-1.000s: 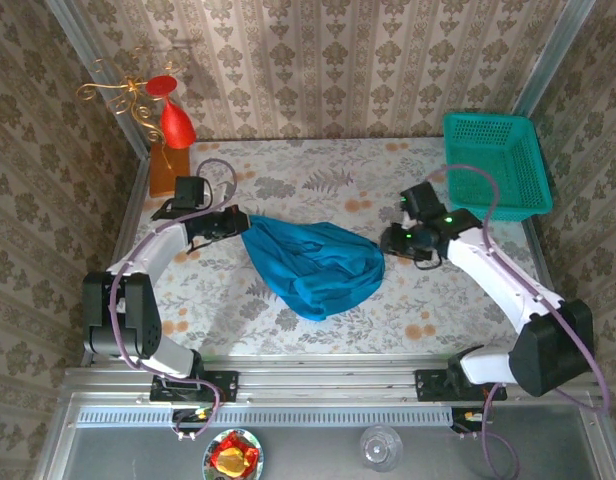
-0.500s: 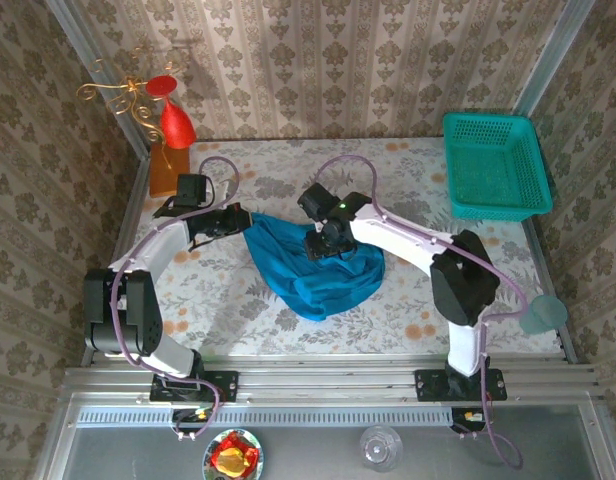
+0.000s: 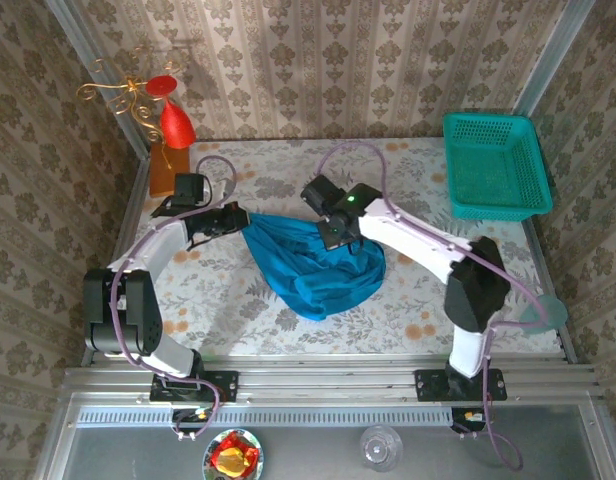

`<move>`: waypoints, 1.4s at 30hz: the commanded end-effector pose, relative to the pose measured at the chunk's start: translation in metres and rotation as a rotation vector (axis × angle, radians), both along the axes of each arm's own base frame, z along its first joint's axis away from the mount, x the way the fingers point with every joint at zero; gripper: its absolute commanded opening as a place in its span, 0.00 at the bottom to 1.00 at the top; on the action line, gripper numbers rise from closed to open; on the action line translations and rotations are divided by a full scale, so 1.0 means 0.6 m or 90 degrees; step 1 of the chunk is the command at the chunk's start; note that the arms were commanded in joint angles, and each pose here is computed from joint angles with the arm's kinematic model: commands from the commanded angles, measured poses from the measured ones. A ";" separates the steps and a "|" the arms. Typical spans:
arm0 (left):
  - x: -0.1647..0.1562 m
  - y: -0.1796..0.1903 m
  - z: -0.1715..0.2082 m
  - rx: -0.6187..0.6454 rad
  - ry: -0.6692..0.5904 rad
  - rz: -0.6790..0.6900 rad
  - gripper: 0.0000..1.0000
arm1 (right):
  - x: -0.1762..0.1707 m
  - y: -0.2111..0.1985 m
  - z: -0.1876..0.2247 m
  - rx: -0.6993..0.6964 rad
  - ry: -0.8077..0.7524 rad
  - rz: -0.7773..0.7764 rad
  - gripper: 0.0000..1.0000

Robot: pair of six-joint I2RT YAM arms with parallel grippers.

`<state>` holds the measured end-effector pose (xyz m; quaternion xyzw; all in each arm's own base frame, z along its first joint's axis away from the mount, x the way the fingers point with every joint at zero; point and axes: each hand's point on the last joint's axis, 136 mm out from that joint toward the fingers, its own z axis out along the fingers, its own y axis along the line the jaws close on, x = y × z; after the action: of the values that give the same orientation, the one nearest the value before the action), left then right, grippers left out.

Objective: Fold the inside-out t-shirt
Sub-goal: Turn the T-shirt inside out at the center of the table.

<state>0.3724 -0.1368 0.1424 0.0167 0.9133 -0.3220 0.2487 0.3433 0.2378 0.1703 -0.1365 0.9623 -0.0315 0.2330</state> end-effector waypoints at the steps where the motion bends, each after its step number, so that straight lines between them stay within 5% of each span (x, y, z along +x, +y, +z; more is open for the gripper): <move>1: 0.029 0.028 0.029 -0.005 -0.034 0.031 0.00 | -0.019 -0.072 0.099 0.005 -0.080 -0.037 0.00; 10: 0.034 0.098 0.052 -0.017 -0.052 0.108 0.00 | -0.091 -0.296 0.177 0.107 -0.183 -0.251 0.00; 16: 0.018 0.081 0.038 -0.039 -0.023 0.082 0.00 | -0.128 -0.379 0.063 0.100 -0.075 -0.368 0.00; 19: 0.004 0.043 0.015 -0.051 0.010 0.034 0.00 | -0.129 -0.351 0.003 0.132 0.007 -0.365 0.00; 24: -0.006 -0.006 -0.010 -0.011 0.034 -0.013 0.09 | -0.119 -0.310 0.000 0.153 0.003 -0.341 0.34; 28: 0.003 -0.014 -0.003 0.009 0.019 -0.010 0.15 | -0.116 -0.245 0.007 0.194 0.010 -0.272 0.37; 35: 0.016 -0.017 0.016 0.011 0.000 -0.007 0.11 | -0.158 -0.032 -0.053 0.278 0.124 -0.044 0.39; 42: 0.024 -0.033 0.029 0.004 -0.013 -0.021 0.07 | -0.174 0.035 -0.175 0.200 0.212 -0.048 0.42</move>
<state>0.3816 -0.1512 0.1499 0.0281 0.9143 -0.3200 0.2466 0.2351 0.2494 0.0779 -0.0900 0.9821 0.1319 0.0998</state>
